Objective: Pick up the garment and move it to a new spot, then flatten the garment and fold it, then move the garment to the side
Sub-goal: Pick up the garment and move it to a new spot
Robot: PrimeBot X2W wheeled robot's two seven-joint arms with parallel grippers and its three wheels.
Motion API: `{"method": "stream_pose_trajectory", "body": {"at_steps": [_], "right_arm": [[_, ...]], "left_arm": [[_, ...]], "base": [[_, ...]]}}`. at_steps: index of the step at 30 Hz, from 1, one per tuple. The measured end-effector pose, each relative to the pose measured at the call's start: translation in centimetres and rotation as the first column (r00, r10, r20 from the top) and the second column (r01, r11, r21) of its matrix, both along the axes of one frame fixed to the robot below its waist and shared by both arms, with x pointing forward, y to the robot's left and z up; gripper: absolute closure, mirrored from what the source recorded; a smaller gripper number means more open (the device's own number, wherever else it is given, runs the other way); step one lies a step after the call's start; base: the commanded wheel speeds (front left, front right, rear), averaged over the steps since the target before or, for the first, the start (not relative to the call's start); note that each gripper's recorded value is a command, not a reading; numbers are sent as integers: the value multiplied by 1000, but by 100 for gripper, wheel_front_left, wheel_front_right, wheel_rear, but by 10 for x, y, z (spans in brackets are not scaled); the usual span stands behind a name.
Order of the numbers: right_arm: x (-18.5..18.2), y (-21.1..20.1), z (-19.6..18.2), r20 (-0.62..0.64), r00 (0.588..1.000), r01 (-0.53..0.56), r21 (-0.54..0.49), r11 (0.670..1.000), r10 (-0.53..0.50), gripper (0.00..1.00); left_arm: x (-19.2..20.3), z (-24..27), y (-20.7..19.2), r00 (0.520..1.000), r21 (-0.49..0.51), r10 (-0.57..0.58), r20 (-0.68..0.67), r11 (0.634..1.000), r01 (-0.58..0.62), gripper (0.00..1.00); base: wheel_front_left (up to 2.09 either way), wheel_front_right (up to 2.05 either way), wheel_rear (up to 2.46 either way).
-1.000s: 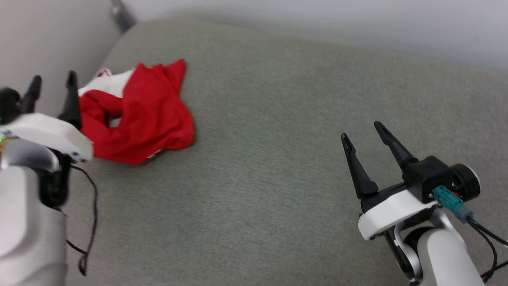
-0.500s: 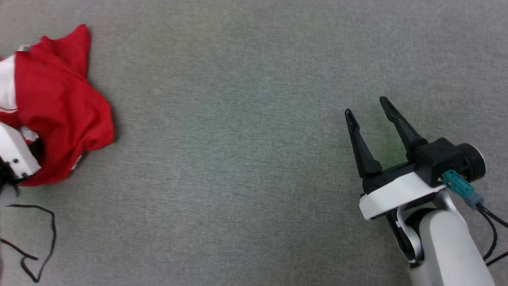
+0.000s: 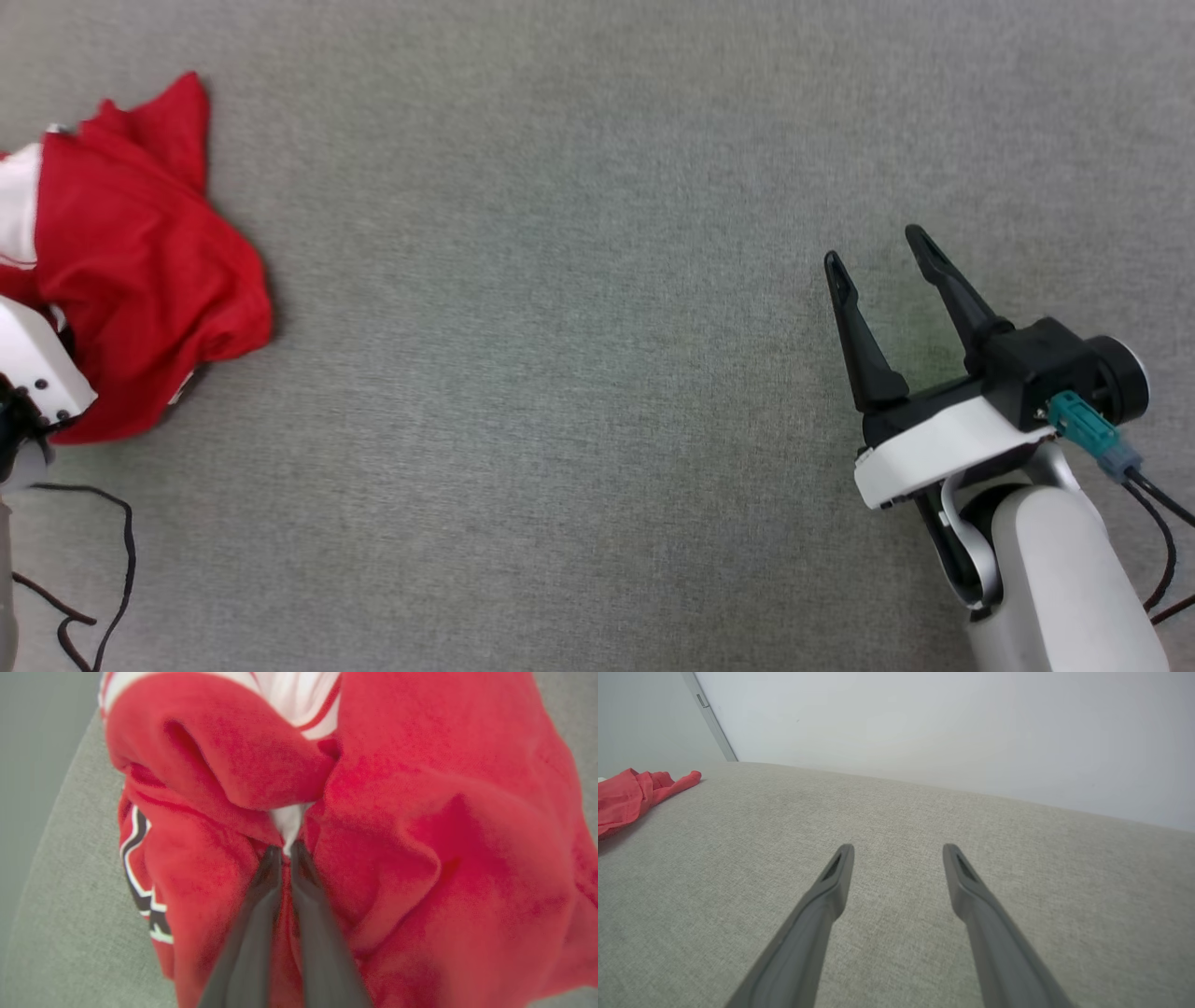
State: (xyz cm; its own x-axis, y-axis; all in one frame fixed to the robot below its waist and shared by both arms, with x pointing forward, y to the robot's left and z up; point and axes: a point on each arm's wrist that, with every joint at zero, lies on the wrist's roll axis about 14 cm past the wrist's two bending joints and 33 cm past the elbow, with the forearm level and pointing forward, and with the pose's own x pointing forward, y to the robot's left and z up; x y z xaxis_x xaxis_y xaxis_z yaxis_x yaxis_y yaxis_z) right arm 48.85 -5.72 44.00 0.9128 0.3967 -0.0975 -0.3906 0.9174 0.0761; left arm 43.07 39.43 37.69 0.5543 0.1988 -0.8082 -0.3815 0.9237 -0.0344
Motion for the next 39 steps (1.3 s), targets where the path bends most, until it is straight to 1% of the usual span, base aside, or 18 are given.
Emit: {"method": "stream_pose_trajectory", "body": {"at_steps": [3, 5, 7, 9, 12, 14, 18, 20, 23, 25, 28, 31, 33, 35, 37, 39], "right_arm": [[-4, 0, 11, 21, 1000, 2, 1, 1000, -2, 0], [-8, -1, 18, 31, 1000, 4, 2, 1000, -4, 0], [-11, -1, 28, 51, 999, 6, 5, 1000, -6, 0], [-15, -2, 38, 69, 998, 8, 9, 1000, -8, 0], [-23, -4, 51, 92, 996, 12, 15, 1000, -14, 0], [-28, -6, 61, 109, 994, 20, 21, 1000, -22, 0], [-39, -15, 79, 144, 989, 42, 25, 999, -45, 0], [-45, -21, 88, 163, 985, 56, 25, 998, -60, 0], [-53, -36, 96, 177, 979, 94, 24, 995, -97, 0], [-59, -47, 101, 185, 975, 121, 24, 992, -123, 0], [-68, -65, 107, 196, 965, 170, 26, 985, -172, 0], [-78, -84, 110, 197, 955, 222, 24, 975, -222, 0], [-85, -97, 111, 199, 946, 257, 22, 966, -257, 0], [-93, -111, 111, 196, 936, 296, 19, 955, -294, 0], [-99, -124, 110, 190, 926, 330, 20, 944, -328, 0], [-104, -135, 111, 190, 914, 361, 18, 932, -358, 0]], "left_arm": [[11, 29, 7, 991, 79, -5, 133, 997, -6, 100], [20, 57, 14, 970, 138, -9, 243, 990, -26, 100], [26, 86, 17, 939, 190, -27, 343, 981, -41, 100], [32, 117, 18, 892, 245, -61, 448, 968, -57, 100], [36, 159, 14, 812, 292, -111, 573, 953, -76, 100], [37, 185, 8, 749, 316, -147, 645, 945, -87, 100], [39, 228, -13, 626, 352, -222, 747, 932, -90, 100], [41, 245, -29, 565, 352, -247, 787, 932, -83, 100], [51, 261, -62, 485, 349, -286, 826, 936, -43, 100], [58, 265, -91, 438, 340, -309, 844, 940, 6, 100], [69, 266, -146, 374, 321, -342, 862, 940, 118, 100], [75, 261, -206, 322, 296, -368, 872, 922, 250, 100], [75, 257, -250, 282, 277, -381, 881, 897, 345, 100], [71, 251, -294, 251, 247, -384, 888, 861, 444, 100], [62, 240, -337, 232, 215, -391, 891, 813, 541, 100], [49, 223, -378, 231, 181, -412, 881, 746, 640, 100]], "base": [[0, 0, 0], [0, 0, 0], [0, 0, 0], [0, 0, 0], [0, 0, 0], [0, 0, 0], [0, 0, 0], [0, 0, 0], [0, 0, 0], [0, 0, 0], [0, 0, 0], [0, 0, 0], [0, 0, 0], [0, 0, 0], [0, 0, 0], [0, 0, 0]]}}
